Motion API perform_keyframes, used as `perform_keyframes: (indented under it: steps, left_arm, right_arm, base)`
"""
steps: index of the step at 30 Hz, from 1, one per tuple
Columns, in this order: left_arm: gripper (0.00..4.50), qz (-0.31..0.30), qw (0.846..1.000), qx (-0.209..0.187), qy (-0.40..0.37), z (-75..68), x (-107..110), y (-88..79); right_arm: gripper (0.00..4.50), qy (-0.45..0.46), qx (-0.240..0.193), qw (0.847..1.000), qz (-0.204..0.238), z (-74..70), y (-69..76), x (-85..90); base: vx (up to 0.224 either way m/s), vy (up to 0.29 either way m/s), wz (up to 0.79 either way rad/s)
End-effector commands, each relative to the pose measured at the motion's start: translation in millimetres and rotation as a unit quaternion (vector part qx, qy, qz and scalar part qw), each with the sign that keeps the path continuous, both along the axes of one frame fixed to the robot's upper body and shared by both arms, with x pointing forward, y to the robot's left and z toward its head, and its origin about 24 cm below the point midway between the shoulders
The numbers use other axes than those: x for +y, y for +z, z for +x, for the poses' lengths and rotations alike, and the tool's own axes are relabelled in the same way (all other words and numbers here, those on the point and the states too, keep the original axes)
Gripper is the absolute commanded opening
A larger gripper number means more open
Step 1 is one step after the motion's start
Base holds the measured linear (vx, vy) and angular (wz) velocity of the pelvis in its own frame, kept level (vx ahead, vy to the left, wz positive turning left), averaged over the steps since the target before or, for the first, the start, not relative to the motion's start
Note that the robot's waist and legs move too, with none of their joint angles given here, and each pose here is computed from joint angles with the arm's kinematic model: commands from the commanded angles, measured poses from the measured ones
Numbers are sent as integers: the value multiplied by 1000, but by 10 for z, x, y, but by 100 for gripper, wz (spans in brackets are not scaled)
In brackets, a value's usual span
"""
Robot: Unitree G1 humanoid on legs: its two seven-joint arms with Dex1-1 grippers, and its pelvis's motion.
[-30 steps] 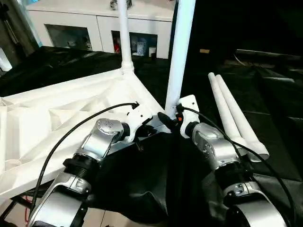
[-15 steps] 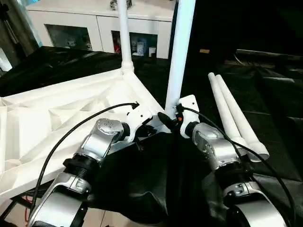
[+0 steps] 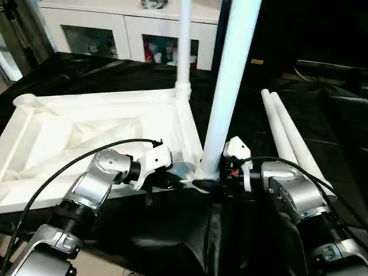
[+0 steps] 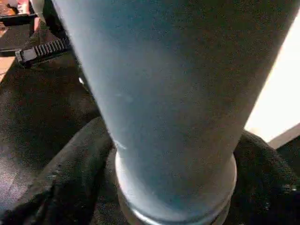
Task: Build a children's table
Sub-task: Rotate leg to tighten
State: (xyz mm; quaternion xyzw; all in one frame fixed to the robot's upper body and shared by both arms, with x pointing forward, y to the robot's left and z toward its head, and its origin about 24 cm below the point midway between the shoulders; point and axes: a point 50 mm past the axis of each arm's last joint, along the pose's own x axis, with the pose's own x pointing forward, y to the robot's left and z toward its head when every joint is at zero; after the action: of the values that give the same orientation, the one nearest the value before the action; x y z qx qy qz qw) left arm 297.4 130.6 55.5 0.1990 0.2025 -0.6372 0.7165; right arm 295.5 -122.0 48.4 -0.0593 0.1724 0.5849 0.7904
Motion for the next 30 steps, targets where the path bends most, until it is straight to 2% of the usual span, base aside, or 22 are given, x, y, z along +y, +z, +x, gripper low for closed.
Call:
perform_keyframes:
  steps: [1, 5, 8, 11, 13, 14, 16, 17, 18, 21, 26, 27, 30]
  left_arm:
    - [0, -22, 999, -1, -24, -42, -80, 20]
    - [0, -23, 999, -1, -24, -45, -81, 21]
    - [0, -28, 999, -3, -20, -40, -88, 25]
    - [0, -41, 999, -12, 7, 11, -129, 46]
    - [0, -52, 997, -25, 60, 123, -191, 71]
    - [0, -52, 997, -25, 60, 123, -191, 71]
    - [0, -64, 988, -38, 136, 292, -313, 119]
    - [0, -64, 988, -38, 136, 293, -313, 119]
    - [0, -73, 981, -45, 177, 390, -414, 162]
    - [0, -87, 976, -55, 194, 456, -543, 214]
    - [0, -77, 979, -63, 179, 444, -589, 196]
    - [0, -74, 980, -64, 175, 434, -581, 185]
    - [0, -64, 982, -64, 163, 403, -542, 149]
  right_arm:
    - [334, 30, 12, 999, 10, -57, 2, 73]
    - [295, 34, 16, 999, 13, -68, -4, 87]
    - [282, 30, 20, 999, 18, -76, -18, 112]
    - [278, -19, 13, 999, 23, -18, -56, 172]
    - [277, -95, 16, 995, 14, 75, -141, 248]
    - [277, -95, 16, 995, 14, 75, -141, 248]
    - [276, -191, 29, 981, 2, 186, -255, 390]
    - [276, -191, 29, 981, 2, 187, -255, 391]
    - [276, -262, 29, 965, 3, 276, -281, 492]
    - [275, -325, 32, 945, -3, 355, -292, 609]
    - [275, -299, 11, 954, 14, 365, -226, 739]
    - [331, -285, 14, 958, 27, 359, -204, 758]
    - [355, -265, 27, 962, 56, 350, -160, 765]
  base:
    - [0, 0, 0]
    - [0, 0, 0]
    - [0, 0, 0]
    - [0, 0, 0]
    - [0, 0, 0]
    - [0, 0, 0]
    - [0, 0, 0]
    - [0, 0, 0]
    - [0, 0, 0]
    - [0, 0, 0]
    - [0, 0, 0]
    - [0, 0, 0]
    - [0, 0, 0]
